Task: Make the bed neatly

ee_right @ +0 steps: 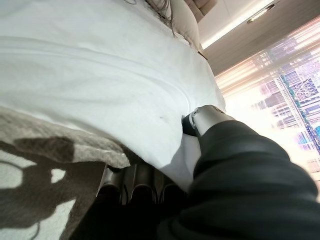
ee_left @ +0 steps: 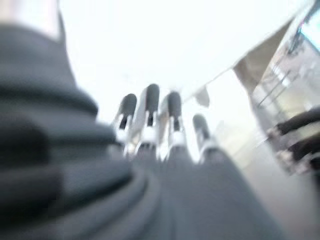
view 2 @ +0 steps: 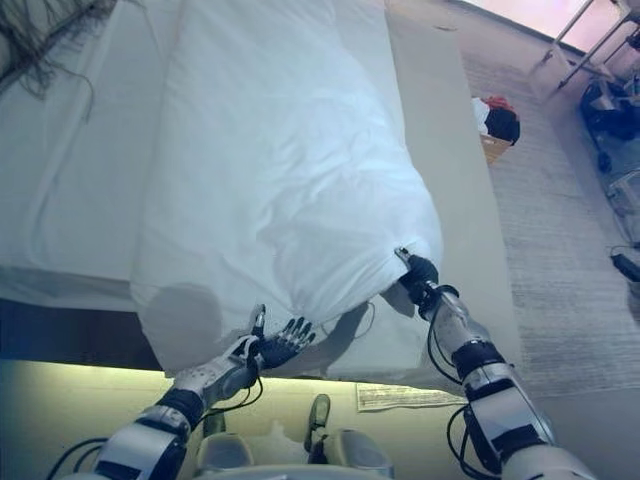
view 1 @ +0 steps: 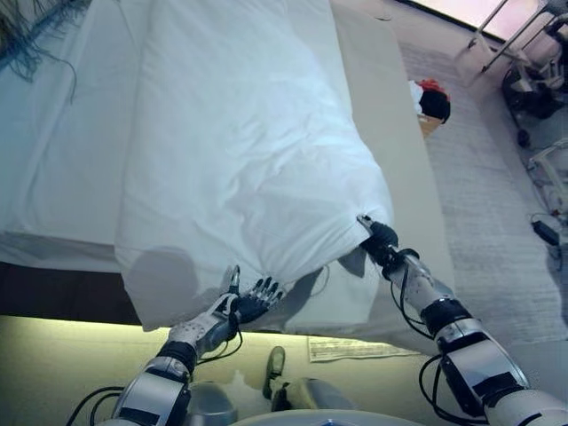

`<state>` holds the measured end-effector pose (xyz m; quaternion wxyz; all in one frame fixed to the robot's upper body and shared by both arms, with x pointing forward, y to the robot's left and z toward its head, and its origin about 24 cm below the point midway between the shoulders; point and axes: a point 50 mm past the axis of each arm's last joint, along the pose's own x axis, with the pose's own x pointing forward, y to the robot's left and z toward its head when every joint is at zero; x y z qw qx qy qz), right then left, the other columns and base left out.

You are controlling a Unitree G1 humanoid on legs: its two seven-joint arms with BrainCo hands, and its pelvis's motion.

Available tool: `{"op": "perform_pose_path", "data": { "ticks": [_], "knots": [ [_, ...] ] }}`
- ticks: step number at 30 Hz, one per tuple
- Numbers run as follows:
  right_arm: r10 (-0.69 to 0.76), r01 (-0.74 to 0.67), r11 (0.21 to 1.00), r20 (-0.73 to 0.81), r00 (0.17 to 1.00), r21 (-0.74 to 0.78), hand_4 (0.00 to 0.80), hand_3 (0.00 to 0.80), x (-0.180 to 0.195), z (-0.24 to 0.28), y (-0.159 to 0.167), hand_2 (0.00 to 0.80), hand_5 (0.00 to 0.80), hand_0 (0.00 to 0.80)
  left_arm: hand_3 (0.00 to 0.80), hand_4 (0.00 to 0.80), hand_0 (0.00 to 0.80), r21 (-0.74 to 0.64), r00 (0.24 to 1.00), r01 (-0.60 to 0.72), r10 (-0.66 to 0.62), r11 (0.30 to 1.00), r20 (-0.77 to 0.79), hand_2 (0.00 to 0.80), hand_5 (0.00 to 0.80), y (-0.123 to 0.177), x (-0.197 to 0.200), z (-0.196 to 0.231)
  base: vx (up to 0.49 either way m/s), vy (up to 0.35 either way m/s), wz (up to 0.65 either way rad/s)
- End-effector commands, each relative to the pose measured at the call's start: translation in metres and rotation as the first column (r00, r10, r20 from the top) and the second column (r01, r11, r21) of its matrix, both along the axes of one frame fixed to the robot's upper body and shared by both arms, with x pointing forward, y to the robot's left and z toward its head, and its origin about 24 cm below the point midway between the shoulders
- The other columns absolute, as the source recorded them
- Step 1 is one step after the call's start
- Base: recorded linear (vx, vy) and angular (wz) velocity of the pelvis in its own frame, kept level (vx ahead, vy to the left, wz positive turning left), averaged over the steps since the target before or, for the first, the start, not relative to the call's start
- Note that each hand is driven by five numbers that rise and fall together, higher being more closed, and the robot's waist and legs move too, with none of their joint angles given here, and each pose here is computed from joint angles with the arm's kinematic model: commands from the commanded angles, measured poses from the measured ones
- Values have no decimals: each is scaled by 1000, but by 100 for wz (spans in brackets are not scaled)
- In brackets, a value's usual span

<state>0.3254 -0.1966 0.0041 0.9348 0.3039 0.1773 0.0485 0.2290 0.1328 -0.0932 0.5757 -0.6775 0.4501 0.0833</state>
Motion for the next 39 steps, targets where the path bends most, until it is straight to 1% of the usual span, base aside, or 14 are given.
{"op": "perform_pose_path", "data": {
  "ticks": [1, 8, 11, 14, 16, 20, 22, 25, 26, 27, 28, 34, 39],
  "knots": [
    [-48, 33, 997, 246, 968, 64, 800, 800, 19, 51, -9, 800, 800, 800, 0, 0, 0, -111, 997, 38, -45, 993, -59, 0, 0, -36, 3, 6, 18, -70, 1],
    [-32, 15, 997, 243, 969, 74, 800, 800, 15, 47, -6, 800, 800, 800, 0, 0, 0, -50, 986, 74, -80, 996, -146, 0, 0, -26, 3, 2, 15, -64, 0],
    [-38, 18, 996, 244, 969, 82, 800, 800, 12, 44, -7, 800, 800, 800, 0, 0, 0, 18, 969, 101, -94, 995, -229, 0, 0, -17, -10, -10, 12, -54, 0],
    [-27, 6, 997, 252, 967, 80, 800, 800, 13, 46, -3, 800, 800, 800, 0, 0, 0, 61, 961, 83, -64, 995, -267, 0, 0, -4, -21, -20, -5, -40, 3],
    [-21, 1, 997, 257, 966, 80, 800, 800, 13, 47, -2, 800, 800, 800, 0, 0, 0, 75, 967, 71, -51, 995, -250, 0, 0, 1, -22, -21, -14, -24, 4],
    [-5, -15, 997, 268, 963, 71, 800, 800, 17, 53, 0, 800, 800, 800, 0, 0, 0, 149, 994, 8, 9, 989, -112, 0, 0, 12, -8, -18, -18, 0, 2],
    [-12, -5, 998, 259, 966, 67, 800, 800, 18, 53, -1, 800, 800, 800, 0, 0, 0, 189, 998, -67, 68, 980, -2, 0, 0, 15, 6, -11, 0, 0, 0],
    [-33, 18, 998, 241, 970, 67, 800, 800, 17, 50, -6, 800, 800, 800, 0, 0, 0, 214, 984, -144, 118, 966, 130, 0, 0, 17, 22, -1, 0, 0, 0],
    [-35, 19, 998, 240, 970, 67, 800, 800, 17, 49, -7, 800, 800, 800, 0, 0, 0, 216, 983, -148, 119, 965, 142, 0, 0, 17, 23, 0, -7, 6, 6],
    [-44, 29, 997, 230, 972, 69, 800, 800, 14, 44, -8, 800, 800, 800, 0, 0, 0, 221, 970, -184, 142, 958, 197, 0, 0, 17, 28, 5, 5, 1, 10],
    [-46, 32, 997, 224, 974, 69, 800, 800, 12, 41, -9, 800, 800, 800, 0, 0, 0, 223, 964, -201, 152, 954, 220, 0, 0, 18, 30, 7, 12, 0, 13],
    [-49, 36, 996, 180, 982, 76, 800, 800, 3, 26, -11, 800, 800, 800, 0, 0, 0, 166, 916, -261, 190, 951, 352, 0, 0, 19, 35, 15, 44, 6, 4],
    [-49, 38, 996, 148, 988, 76, 800, 800, -3, 16, -14, 800, 800, 800, 0, 0, 0, 104, 877, -290, 221, 951, 426, 0, 0, 16, 34, 18, 44, 22, 2]
  ]
}}
